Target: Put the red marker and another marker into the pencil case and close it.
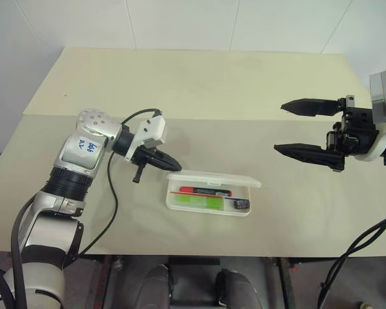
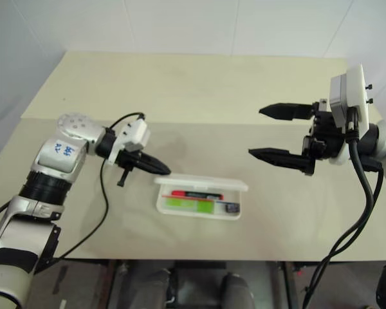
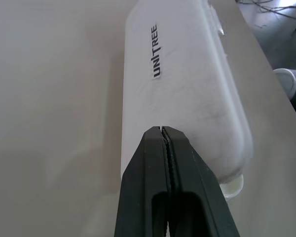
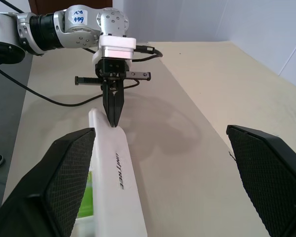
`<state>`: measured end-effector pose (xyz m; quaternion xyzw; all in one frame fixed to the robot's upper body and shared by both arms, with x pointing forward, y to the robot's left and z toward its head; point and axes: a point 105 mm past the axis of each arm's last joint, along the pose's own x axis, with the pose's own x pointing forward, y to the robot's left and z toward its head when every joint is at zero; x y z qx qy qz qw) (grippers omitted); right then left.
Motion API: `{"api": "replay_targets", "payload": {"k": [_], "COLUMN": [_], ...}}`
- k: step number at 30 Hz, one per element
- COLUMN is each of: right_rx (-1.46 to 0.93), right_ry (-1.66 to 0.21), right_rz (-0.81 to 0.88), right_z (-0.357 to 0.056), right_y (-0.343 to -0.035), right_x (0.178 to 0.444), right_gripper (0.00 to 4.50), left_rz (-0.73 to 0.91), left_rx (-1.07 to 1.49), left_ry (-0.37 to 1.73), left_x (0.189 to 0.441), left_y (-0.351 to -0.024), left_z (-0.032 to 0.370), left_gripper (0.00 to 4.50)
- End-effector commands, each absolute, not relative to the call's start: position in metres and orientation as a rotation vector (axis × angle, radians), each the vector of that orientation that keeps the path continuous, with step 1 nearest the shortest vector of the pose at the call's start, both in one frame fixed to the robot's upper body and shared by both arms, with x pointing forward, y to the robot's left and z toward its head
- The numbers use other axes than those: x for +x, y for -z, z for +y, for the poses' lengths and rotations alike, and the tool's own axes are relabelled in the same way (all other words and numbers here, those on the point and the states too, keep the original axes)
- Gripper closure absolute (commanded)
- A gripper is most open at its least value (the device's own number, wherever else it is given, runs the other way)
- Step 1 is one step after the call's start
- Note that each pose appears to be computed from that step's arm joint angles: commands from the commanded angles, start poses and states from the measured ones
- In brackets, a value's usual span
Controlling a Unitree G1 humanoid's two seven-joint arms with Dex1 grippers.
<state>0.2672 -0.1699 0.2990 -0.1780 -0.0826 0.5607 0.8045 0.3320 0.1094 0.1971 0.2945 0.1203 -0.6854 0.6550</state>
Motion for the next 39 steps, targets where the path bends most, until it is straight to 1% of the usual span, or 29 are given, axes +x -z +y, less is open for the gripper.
{"api": "replay_targets", "payload": {"k": [1,4,7,11,14,16,18,20,22,24,26,27,29,31,33,35,37,39], "right_rx": [-0.417,-0.417,-0.416,-0.419,-0.423,-0.425,-0.429,-0.428,-0.423,-0.420,-0.426,-0.433,-0.436,-0.436,-0.441,-0.443,-0.449,-0.469], "right_ry": [-1.200,-1.199,-1.200,-1.199,-1.200,-1.201,-1.202,-1.204,-1.218,-1.232,-1.235,-1.230,-1.211,-1.182,-1.165,-1.177,-1.204,-1.200], "right_rz": [-0.225,-0.225,-0.225,-0.222,-0.219,-0.220,-0.220,-0.223,-0.220,-0.201,-0.168,-0.146,-0.113,-0.084,-0.060,-0.046,-0.011,0.039], "right_z": [-0.170,-0.170,-0.170,-0.169,-0.168,-0.167,-0.167,-0.168,-0.168,-0.169,-0.171,-0.173,-0.180,-0.188,-0.195,-0.198,-0.201,-0.209], "right_y": [-0.309,-0.309,-0.309,-0.306,-0.304,-0.304,-0.304,-0.305,-0.305,-0.300,-0.291,-0.286,-0.277,-0.270,-0.263,-0.257,-0.246,-0.235], "right_x": [0.263,0.264,0.264,0.266,0.267,0.268,0.268,0.268,0.266,0.266,0.270,0.273,0.281,0.291,0.300,0.303,0.303,0.304], "right_gripper": [0.00,0.00,0.00,0.00,0.00,0.00,0.00,0.00,0.00,0.00,0.00,0.00,0.00,0.00,0.00,0.00,0.00,0.00], "left_rz": [0.267,0.296,0.311,0.358,0.350,0.334,0.318,0.251,0.155,0.112,0.116,0.113,0.095,0.099,0.127,0.141,0.135,0.151], "left_rx": [0.758,0.739,0.745,0.971,1.012,0.996,0.944,0.792,0.606,0.506,0.496,0.505,0.471,0.441,0.430,0.403,0.352,0.329], "left_ry": [1.576,1.603,1.601,1.425,1.363,1.370,1.394,1.388,1.381,1.399,1.418,1.381,1.269,1.172,1.076,1.014,0.963,0.905], "left_x": [0.319,0.310,0.307,0.325,0.332,0.329,0.323,0.323,0.320,0.309,0.294,0.291,0.294,0.294,0.293,0.289,0.279,0.268], "left_y": [-0.187,-0.175,-0.169,-0.125,-0.112,-0.110,-0.115,-0.142,-0.182,-0.210,-0.223,-0.231,-0.248,-0.256,-0.255,-0.253,-0.252,-0.246], "left_z": [0.103,0.100,0.100,0.099,0.095,0.089,0.084,0.080,0.082,0.096,0.116,0.130,0.153,0.175,0.199,0.215,0.228,0.239], "left_gripper": [4.46,4.46,4.46,4.46,4.46,4.46,4.46,4.46,4.46,4.46,4.46,4.29,3.85,3.28,2.65,2.01,1.25,0.58]}}
